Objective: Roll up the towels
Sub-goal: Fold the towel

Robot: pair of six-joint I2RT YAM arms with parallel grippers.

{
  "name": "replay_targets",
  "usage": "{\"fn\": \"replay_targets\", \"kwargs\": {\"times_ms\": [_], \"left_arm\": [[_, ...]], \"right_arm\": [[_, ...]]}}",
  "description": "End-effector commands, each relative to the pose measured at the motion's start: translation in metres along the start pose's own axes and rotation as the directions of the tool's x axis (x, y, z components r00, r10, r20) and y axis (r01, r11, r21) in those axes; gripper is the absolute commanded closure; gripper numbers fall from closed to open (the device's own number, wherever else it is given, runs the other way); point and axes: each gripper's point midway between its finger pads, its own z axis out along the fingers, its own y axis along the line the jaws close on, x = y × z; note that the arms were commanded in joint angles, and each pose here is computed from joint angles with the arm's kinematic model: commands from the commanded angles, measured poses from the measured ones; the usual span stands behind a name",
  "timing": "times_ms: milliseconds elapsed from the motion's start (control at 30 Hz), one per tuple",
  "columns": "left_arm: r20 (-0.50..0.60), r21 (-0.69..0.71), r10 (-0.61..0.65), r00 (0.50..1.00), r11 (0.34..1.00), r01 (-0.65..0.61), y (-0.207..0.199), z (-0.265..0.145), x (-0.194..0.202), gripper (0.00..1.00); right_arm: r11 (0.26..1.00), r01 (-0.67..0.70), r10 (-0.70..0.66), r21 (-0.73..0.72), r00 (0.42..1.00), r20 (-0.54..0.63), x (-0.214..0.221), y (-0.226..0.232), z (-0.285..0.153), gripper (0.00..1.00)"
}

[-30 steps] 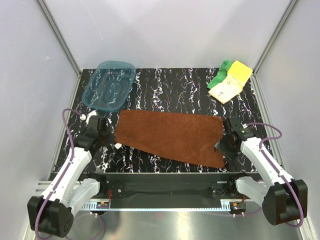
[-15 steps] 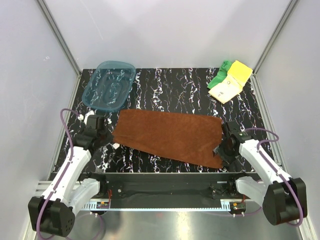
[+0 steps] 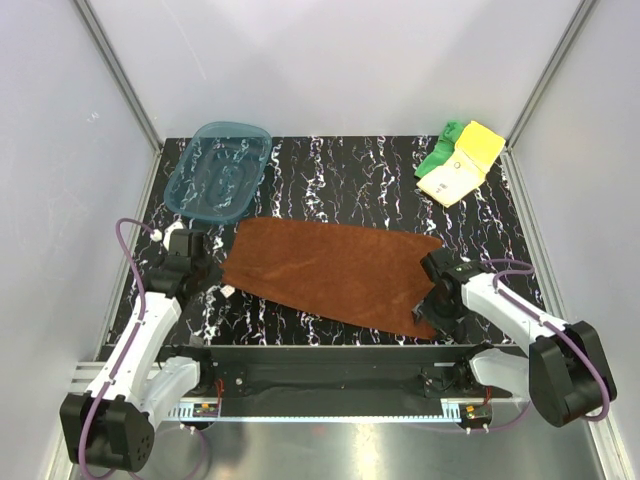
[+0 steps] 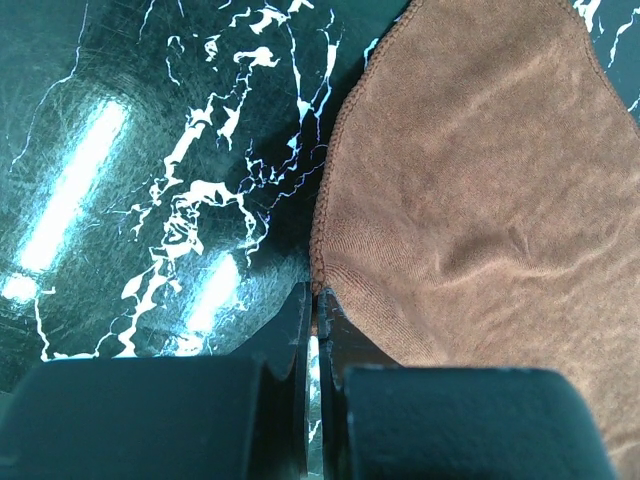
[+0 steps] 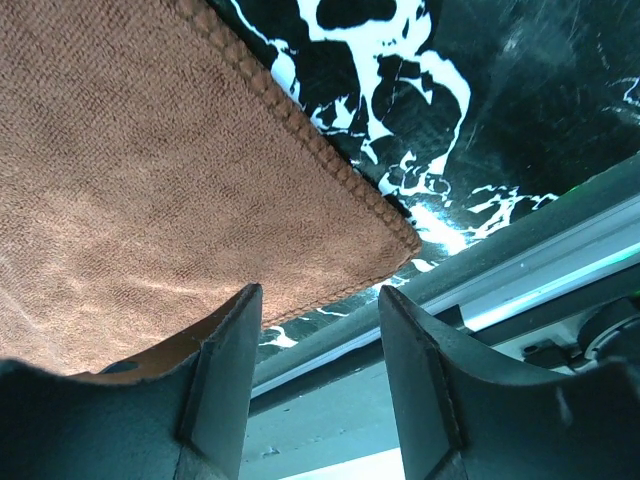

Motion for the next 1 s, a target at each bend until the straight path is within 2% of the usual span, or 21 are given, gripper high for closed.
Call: {"fn": "replay_targets", "kwargs": {"times_ms": [0, 167, 400, 567, 700, 767, 967], "left_arm": [[0.031, 0.039, 0.007, 1.0, 0.999, -0.009, -0.0072, -0.0001, -0.0074, 1.0], [0.031, 0.044, 0.008, 0.999, 0.999, -0.01, -0.0077, 0.0002, -0.0071, 1.0], [0.038, 0.04, 0.008, 0.999, 0.999, -0.009, -0.0066, -0.0007, -0.0082, 1.0], [0.036, 0.042, 0.008, 0.999, 0.999, -0.009, -0.007, -0.0002, -0.0078, 1.0], [0.034, 0.042, 0.01, 0.999, 0.999, -0.011, -0.0071, 0.0006, -0.0073, 1.0], [0.036, 0.044, 0.009, 0.999, 0.999, -0.011, -0.0075, 0.0004, -0.0078, 1.0], [0.034, 0.045, 0.009, 0.999, 0.999, -0.011, -0.0074, 0.0009, -0.0072, 1.0]], "right_arm": [[0.999, -0.042, 0.042, 0.01, 0.998, 0.045, -0.0029, -0.0005, 0.0022, 0.43], [0.997, -0.062, 0.064, -0.04, 0.996, 0.069, -0.0048, 0.0016, -0.0018, 0.47], [0.999, -0.032, 0.03, 0.02, 0.998, 0.063, -0.0019, 0.0006, 0.0013, 0.51], [1.0, -0.023, 0.022, 0.011, 0.997, 0.067, 0.0029, 0.0007, 0.0004, 0.52], [0.999, -0.04, 0.04, 0.006, 0.996, 0.082, 0.0018, 0.0009, 0.0001, 0.61], [0.999, -0.033, 0.032, 0.008, 0.996, 0.087, 0.0016, 0.0015, -0.0003, 0.69], [0.999, -0.031, 0.03, 0.009, 0.995, 0.093, 0.0014, 0.0009, -0.0003, 0.78]]}}
